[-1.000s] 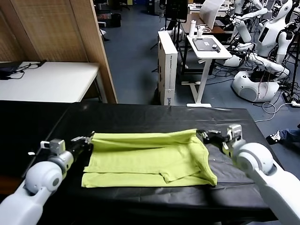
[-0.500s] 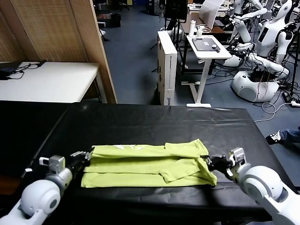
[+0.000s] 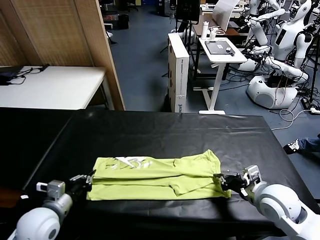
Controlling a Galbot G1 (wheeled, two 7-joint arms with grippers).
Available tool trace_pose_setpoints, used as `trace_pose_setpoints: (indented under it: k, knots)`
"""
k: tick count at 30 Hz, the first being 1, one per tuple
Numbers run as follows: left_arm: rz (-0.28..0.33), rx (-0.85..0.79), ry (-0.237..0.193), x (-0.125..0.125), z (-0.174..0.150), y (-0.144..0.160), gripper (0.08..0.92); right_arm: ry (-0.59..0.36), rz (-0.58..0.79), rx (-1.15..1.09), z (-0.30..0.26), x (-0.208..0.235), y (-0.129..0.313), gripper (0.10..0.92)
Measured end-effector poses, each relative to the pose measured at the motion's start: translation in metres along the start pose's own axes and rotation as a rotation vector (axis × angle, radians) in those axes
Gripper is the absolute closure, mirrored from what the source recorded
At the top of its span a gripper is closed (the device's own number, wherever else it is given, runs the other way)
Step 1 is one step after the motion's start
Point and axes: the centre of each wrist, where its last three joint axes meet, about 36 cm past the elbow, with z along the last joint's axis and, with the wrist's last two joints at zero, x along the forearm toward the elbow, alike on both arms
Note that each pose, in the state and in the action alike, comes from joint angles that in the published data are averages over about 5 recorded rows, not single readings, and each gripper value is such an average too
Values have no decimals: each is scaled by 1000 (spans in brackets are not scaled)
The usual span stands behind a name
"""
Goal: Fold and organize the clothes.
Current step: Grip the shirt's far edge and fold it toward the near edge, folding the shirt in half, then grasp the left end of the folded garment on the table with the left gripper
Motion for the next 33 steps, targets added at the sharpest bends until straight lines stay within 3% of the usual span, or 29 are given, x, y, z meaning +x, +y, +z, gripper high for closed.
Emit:
trace_pose_setpoints:
  k: [7,10,13,18,21,23,27,33]
  knots:
    - [-27,19,44,2,11,-9,852,4,7,4,-1,4,3,862]
    - [-36,37,59,5,11,-12,802,3,12,8,-4,8,4,737]
    - [-46,47,65,8,11,-15,650,-1,13,11,-6,12,7,548]
    - [-59,50,63,15,9,-15,328,-38,14,14,-13,20,8,240]
    - [-68,57,35,16,5,-12,168,-91,30,7,-18,21,4,138]
    - [-72,67,4,13,2,-11,113,-123,43,4,-20,17,-1,122]
    - [-85,83,-55,-2,-1,-8,94,-169,72,-15,-24,2,-10,116]
    - [-96,122,-87,-37,-6,-8,93,-211,98,-71,-31,-31,-19,115]
